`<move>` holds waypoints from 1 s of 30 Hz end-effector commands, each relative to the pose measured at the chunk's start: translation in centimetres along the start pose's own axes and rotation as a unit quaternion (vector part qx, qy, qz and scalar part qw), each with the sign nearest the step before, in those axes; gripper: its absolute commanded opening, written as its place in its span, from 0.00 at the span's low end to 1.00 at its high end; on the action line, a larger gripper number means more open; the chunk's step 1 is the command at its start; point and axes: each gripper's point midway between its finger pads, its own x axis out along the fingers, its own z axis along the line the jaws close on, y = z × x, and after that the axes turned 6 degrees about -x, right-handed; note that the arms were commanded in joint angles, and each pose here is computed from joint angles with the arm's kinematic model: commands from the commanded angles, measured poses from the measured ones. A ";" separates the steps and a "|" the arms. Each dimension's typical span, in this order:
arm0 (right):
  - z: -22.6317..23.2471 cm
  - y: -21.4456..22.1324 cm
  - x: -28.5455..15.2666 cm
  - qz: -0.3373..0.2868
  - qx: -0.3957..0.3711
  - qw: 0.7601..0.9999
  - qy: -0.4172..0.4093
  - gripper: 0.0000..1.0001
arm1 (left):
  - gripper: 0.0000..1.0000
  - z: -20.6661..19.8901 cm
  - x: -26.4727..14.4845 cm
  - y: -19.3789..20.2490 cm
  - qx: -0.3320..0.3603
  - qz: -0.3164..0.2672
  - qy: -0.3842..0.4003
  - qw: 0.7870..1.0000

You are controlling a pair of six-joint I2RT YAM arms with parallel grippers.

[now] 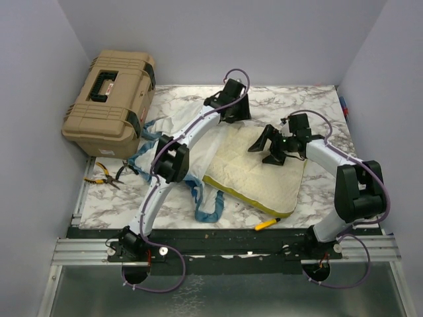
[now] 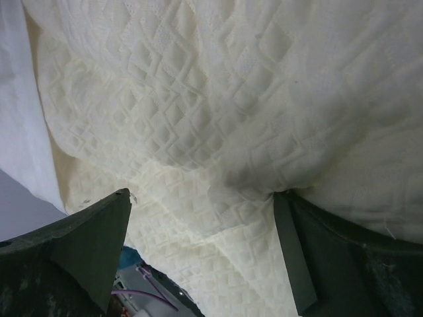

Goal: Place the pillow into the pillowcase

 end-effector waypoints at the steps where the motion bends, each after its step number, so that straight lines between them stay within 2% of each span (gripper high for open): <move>1: 1.2 -1.4 -1.1 -0.012 -0.030 0.999 0.002 0.94 | 0.60 -6.5 -5.1 -2.4 -0.025 -0.013 0.094 0.995; 4: 1.8 -3.1 -1.8 -0.034 -0.057 0.998 0.017 0.94 | 0.61 -6.0 -10.6 -5.3 -0.023 -0.056 0.079 0.995; 7: 2.2 -5.2 -2.4 -0.056 -0.079 0.995 0.034 0.96 | 0.61 -3.3 -16.1 -6.7 -0.040 -0.083 0.050 0.994; 10: 2.1 -6.9 -2.3 -0.071 -0.091 0.992 0.055 0.96 | 0.60 1.2 -21.0 -6.1 -0.084 -0.102 0.005 0.991; 13: 1.7 -8.4 -2.1 -0.078 -0.095 0.990 0.072 0.97 | 0.60 5.4 -24.9 -2.9 -0.116 -0.100 -0.027 0.988; 17: 0.7 -10.5 -1.9 -0.089 -0.091 0.987 0.096 0.98 | 0.61 9.5 -28.8 3.4 -0.174 -0.081 -0.042 0.980; 21: -1.4 -11.9 -1.7 -0.092 -0.070 0.986 0.117 0.99 | 0.62 13.0 -30.4 10.1 -0.243 -0.059 -0.055 0.967; 24: -3.1 -11.7 -1.0 -0.074 -0.050 0.989 0.119 0.99 | 0.64 14.8 -29.7 13.8 -0.288 -0.036 -0.055 0.955; 27: -4.1 -9.7 0.6 -0.027 -0.030 0.994 0.103 0.98 | 0.64 14.6 -27.3 14.8 -0.314 -0.021 -0.025 0.949; 30: -4.6 -7.8 1.6 0.005 -0.015 0.996 0.084 0.98 | 0.64 15.3 -25.0 13.9 -0.295 -0.029 -0.035 0.954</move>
